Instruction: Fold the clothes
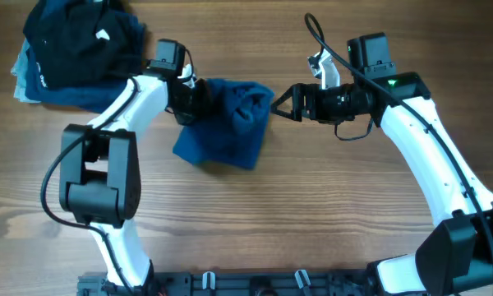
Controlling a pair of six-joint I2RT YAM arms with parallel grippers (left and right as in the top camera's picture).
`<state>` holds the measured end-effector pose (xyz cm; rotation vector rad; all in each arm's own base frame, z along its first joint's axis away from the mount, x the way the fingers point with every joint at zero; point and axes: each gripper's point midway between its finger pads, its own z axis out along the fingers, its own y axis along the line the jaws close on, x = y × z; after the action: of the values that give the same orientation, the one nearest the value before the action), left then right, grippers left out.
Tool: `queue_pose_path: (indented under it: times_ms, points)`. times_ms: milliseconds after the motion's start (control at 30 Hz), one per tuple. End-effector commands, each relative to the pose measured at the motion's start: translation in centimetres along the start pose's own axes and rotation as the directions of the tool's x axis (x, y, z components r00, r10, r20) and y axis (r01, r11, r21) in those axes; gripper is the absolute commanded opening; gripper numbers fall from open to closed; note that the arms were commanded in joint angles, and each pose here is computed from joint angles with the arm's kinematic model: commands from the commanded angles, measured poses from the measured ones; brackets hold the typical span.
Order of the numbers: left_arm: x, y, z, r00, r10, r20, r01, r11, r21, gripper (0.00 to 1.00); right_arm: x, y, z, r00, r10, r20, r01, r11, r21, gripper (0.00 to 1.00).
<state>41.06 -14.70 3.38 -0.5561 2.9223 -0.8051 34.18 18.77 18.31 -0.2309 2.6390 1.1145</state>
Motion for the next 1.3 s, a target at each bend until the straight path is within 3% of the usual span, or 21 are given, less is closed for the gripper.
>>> queue_pose_path:
  times_ms: [0, 167, 267, 400, 533, 800, 1100, 1267]
  points:
    - [0.1, 2.5, -2.9, 0.998, -0.004, 0.056, 0.010, 0.995, -0.102, 0.04, -0.1, 0.2, 0.4, 1.000, -0.022, -0.007, 0.022, 0.999, -0.024, 0.99]
    - [2.8, 0.6, -8.6, 0.997, -0.007, 0.081, 0.014, 0.996, -0.085, 0.04, -0.4, 0.3, 0.4, 1.000, -0.031, 0.003, 0.031, 0.999, -0.026, 0.99]
    - [5.6, 2.2, -8.2, 0.997, -0.078, -0.020, 0.075, 0.988, -0.137, 0.04, -0.6, 0.3, 0.4, 0.999, -0.038, 0.012, 0.038, 0.999, -0.028, 0.99]
    - [7.7, 2.8, -6.7, 0.993, -0.042, -0.106, 0.030, 0.993, -0.112, 0.04, -0.6, 0.3, 0.4, 0.999, -0.040, 0.012, 0.040, 0.999, -0.027, 0.99]
    - [9.9, 0.5, -4.9, 0.969, 0.154, -0.192, -0.127, 0.981, 0.145, 0.04, -0.5, 0.3, 0.4, 0.999, -0.046, 0.010, 0.046, 0.999, -0.027, 1.00]
    - [11.2, -4.7, -6.4, 0.914, 0.382, -0.137, -0.267, 0.821, 0.504, 0.04, -0.3, 0.3, 0.4, 0.998, -0.056, 0.001, 0.056, 0.998, -0.024, 1.00]
    - [9.3, -1.8, -1.6, 0.923, 0.346, -0.167, -0.252, 0.872, 0.419, 0.11, -0.3, 0.2, 0.4, 0.998, -0.058, 0.002, 0.058, 0.998, -0.022, 1.00]
    - [9.6, -0.1, 2.4, 0.909, 0.339, -0.241, -0.197, 0.861, 0.470, 0.11, 0.3, 0.1, 0.4, 0.998, -0.060, -0.022, 0.060, 0.998, -0.019, 0.99]
